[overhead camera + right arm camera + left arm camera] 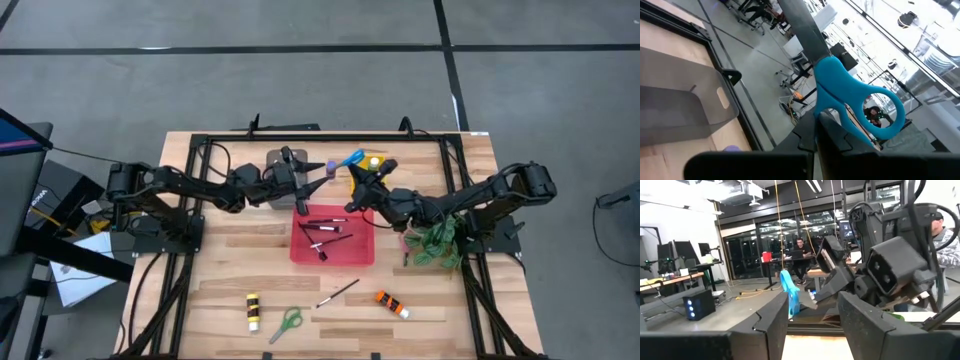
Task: Pick & Place Paint Supplies
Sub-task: Put the blue scissors into the black bin
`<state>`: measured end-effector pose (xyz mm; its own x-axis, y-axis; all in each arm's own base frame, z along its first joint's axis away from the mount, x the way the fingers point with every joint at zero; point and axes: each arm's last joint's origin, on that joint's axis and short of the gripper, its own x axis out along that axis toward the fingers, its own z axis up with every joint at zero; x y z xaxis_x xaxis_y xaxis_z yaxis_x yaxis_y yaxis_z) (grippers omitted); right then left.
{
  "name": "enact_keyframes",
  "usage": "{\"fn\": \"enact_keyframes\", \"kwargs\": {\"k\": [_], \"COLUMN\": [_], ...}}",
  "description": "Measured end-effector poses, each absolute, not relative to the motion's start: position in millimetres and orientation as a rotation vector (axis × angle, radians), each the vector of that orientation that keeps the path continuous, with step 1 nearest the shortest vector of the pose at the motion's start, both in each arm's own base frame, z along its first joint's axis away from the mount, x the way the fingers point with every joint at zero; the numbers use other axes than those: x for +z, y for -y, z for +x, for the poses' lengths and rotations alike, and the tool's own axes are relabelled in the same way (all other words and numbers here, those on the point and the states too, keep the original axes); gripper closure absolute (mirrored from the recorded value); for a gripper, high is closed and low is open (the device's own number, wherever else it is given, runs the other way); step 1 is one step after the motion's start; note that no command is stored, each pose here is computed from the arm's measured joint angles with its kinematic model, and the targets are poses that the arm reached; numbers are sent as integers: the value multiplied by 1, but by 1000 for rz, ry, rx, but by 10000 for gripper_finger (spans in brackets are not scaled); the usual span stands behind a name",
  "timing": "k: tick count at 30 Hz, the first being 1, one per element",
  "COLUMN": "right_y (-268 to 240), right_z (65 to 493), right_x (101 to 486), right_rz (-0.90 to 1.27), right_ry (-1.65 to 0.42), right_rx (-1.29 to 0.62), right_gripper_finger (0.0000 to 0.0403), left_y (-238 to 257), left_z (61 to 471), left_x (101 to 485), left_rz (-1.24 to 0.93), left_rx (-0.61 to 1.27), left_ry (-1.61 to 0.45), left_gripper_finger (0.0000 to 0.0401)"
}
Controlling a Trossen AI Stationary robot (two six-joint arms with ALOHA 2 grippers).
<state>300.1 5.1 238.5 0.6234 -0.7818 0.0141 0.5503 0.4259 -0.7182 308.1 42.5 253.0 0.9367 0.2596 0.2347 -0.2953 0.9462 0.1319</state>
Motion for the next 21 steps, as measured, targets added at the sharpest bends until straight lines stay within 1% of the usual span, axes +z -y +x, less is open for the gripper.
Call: {"fn": "enact_keyframes", "kwargs": {"k": [9,21], "right_y": [-6,-6], "right_z": [308,308], "right_x": [250,252], "right_rz": [-759,-749], "right_ry": [-358,-350], "right_rx": [-848,-844], "right_gripper_finger": [403,403], "left_y": [-43,-44], "left_z": [313,313], "left_x": [258,261], "left_rz": [132,87], "left_rx": [289,295], "left_ry": [190,225], "left_gripper_finger": [238,238]}}
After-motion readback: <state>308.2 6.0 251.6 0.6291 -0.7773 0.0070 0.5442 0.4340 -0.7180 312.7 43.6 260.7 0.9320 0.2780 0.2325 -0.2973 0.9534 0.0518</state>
